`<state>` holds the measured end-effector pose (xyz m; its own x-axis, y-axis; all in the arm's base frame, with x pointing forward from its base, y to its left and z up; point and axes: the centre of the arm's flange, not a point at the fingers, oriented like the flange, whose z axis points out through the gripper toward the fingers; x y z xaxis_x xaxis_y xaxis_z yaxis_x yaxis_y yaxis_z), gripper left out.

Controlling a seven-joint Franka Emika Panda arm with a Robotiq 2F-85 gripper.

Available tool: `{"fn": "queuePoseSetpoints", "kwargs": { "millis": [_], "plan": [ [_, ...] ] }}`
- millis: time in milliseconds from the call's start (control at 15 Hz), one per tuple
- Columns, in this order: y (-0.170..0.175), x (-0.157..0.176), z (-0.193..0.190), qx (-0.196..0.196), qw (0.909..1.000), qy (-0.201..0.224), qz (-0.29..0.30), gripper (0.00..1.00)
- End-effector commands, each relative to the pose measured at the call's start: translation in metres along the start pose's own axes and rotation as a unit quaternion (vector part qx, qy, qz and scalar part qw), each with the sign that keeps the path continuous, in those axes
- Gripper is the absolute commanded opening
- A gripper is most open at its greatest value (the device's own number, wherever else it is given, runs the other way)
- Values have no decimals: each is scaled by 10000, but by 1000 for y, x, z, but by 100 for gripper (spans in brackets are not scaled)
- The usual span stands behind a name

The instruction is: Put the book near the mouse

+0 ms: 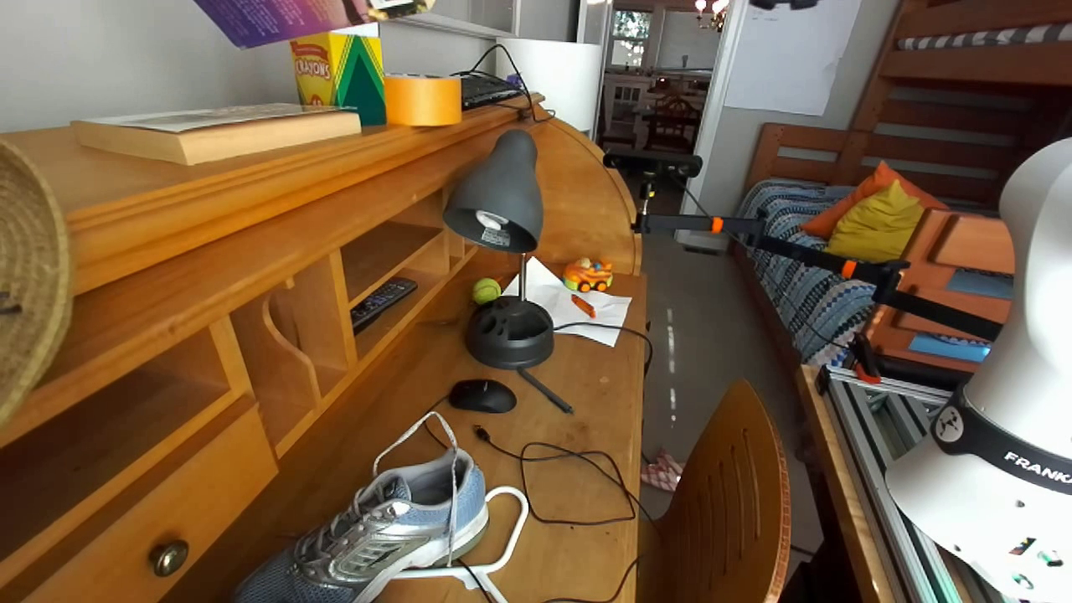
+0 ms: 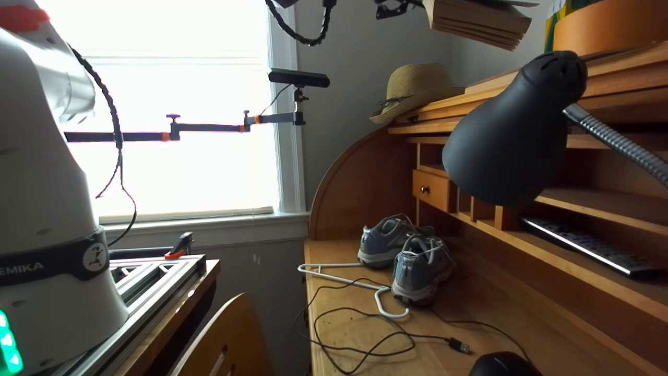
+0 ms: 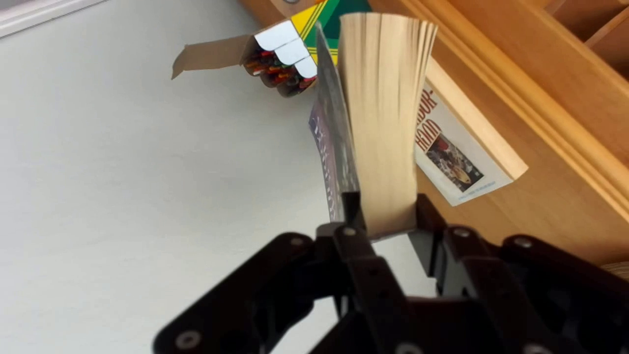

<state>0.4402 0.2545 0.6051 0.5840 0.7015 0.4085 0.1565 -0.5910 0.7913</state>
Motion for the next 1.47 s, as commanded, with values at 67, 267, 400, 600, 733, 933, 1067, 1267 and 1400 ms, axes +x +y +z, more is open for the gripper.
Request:
{"fn": "queuePoseSetpoints", "kwargs": {
  "millis": [67,267,400,600,733,933,1067,1267,1400],
  "plan": [
    [-11,-44,-43,-288,9991,-85,-305,7],
    [-35,-68,-66,-276,9989,-189,-323,7],
    [-56,-88,-85,-232,9988,-371,-225,7],
    [-90,-127,-106,-280,9971,-706,-68,7],
    [-108,-148,-111,-393,9952,-894,32,7],
    [-132,-165,-101,-669,9929,-949,251,7],
    [-147,-168,-85,-693,9932,-881,329,7],
    [-158,-171,-58,-794,9929,-860,219,7],
    [-158,-170,-39,-695,9940,-845,73,7]
  ]
}}
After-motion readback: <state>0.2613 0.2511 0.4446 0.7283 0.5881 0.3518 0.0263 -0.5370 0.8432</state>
